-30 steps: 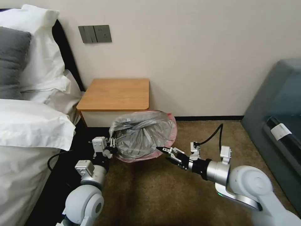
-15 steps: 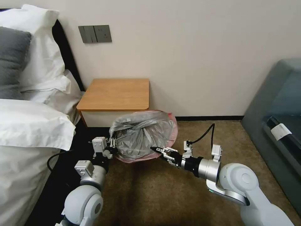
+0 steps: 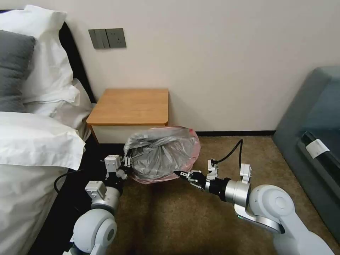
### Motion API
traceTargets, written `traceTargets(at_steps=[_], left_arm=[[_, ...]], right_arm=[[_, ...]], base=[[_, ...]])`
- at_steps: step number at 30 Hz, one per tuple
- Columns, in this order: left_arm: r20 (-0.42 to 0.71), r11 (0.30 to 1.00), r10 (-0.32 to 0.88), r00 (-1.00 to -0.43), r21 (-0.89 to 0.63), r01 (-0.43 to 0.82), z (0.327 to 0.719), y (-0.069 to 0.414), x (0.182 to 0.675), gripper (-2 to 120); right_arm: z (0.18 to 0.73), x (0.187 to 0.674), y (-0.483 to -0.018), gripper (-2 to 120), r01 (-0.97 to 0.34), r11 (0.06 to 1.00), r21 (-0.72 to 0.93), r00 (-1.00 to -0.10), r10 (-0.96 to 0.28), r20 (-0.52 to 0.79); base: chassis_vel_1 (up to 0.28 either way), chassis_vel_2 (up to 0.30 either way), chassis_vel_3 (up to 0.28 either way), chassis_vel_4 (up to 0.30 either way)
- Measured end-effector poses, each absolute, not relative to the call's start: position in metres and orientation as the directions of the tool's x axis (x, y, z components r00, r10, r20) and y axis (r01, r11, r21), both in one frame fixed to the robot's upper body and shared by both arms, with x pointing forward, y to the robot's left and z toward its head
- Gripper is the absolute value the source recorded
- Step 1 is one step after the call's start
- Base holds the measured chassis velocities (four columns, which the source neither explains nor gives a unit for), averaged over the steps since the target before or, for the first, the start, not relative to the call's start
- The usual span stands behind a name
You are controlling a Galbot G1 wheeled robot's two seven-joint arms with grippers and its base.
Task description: Pick up the garbage bag from the table and place it over the trash can.
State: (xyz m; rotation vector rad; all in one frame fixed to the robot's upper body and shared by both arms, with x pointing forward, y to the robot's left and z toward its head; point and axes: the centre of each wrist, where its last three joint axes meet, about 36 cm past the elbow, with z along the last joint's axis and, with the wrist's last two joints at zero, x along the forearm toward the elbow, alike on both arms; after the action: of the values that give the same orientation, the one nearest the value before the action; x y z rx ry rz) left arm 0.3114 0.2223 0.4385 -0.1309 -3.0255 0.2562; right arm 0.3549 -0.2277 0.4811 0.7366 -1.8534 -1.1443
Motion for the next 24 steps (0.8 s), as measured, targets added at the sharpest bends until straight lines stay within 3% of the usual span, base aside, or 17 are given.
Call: traceTargets(at_steps=[24], left_arm=[[0.093,0.978,0.062,-0.994,-0.206,0.041,0.442,0.23,0.317,11]], right_arm=[[0.479,0.338,-0.227,0,-0.096,0.469,0.878,-0.513,-0.78,0.36]], base=[[0.0,0.0,0.0,0.0]])
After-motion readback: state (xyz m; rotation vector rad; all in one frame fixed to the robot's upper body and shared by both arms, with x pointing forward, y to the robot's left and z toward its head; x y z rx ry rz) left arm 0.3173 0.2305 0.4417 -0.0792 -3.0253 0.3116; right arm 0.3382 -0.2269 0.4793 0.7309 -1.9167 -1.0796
